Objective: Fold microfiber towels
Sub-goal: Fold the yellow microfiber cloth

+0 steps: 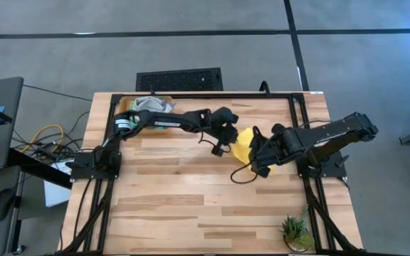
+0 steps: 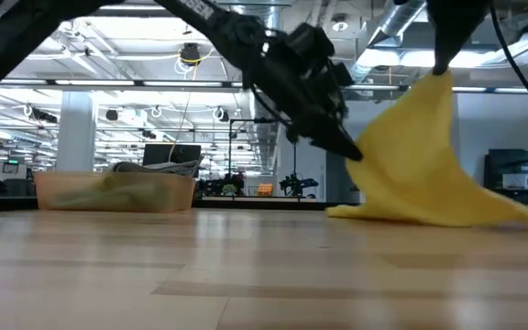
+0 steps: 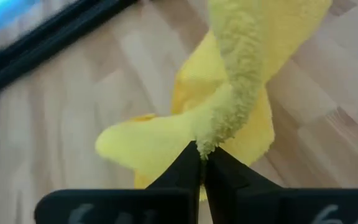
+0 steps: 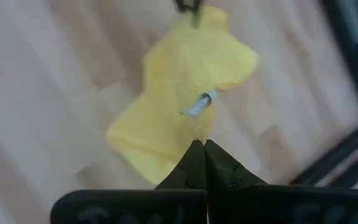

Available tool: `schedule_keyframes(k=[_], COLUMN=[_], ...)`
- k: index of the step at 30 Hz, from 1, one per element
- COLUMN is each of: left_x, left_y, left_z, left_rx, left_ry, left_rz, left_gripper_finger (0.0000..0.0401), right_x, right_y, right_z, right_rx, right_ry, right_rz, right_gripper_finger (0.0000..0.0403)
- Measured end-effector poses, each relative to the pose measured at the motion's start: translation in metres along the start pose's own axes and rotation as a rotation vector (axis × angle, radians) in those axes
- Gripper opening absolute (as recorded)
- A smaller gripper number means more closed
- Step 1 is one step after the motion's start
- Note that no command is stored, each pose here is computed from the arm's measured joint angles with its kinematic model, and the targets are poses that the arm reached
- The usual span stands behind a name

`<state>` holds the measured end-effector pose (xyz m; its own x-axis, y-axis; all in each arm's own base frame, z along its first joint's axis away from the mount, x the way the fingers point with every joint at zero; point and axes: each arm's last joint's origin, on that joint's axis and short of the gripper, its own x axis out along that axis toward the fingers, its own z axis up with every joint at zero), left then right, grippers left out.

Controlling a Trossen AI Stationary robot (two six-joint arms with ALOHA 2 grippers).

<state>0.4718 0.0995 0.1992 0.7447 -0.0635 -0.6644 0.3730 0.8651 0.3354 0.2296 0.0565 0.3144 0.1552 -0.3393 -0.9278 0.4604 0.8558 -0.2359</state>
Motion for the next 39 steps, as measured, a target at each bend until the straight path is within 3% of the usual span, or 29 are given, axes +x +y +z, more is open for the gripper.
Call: schedule_keyframes(k=[8, 13, 21, 24, 29, 39], left_x=[-0.074, -0.124, -0.152, -0.148, -0.136, -0.093], left_y=[0.01, 0.024, 0.047, 0.045, 0.025, -0.054], left_z=[0.021, 0.028, 0.016, 0.007, 0.001, -0.001], left_rx=[-0.015, -0.042, -0.094, -0.122, -0.151, -0.145], left_ry=[0.179, 0.201, 0.252, 0.266, 0.284, 0.345], left_rz=[0.171, 0.3, 0.446, 0.415, 0.268, 0.061], left_gripper_finger=[0.0001, 0.0001, 0.0, 0.0, 0.0, 0.0], right_x=[0.01, 0.018, 0.029, 0.031, 0.032, 0.067], right_y=[-0.031, -0.052, -0.085, -0.088, -0.075, -0.03], right_z=[0.018, 0.031, 0.055, 0.059, 0.055, 0.025], right_rx=[0.094, 0.091, 0.095, 0.075, 0.005, -0.088], right_ry=[-0.078, -0.107, -0.166, -0.164, -0.123, -0.011], right_rz=[-0.23, -0.337, -0.465, -0.433, -0.31, -0.056], right_gripper_finger=[0.0004, 0.0004, 0.0003, 0.0004, 0.0003, 0.0003])
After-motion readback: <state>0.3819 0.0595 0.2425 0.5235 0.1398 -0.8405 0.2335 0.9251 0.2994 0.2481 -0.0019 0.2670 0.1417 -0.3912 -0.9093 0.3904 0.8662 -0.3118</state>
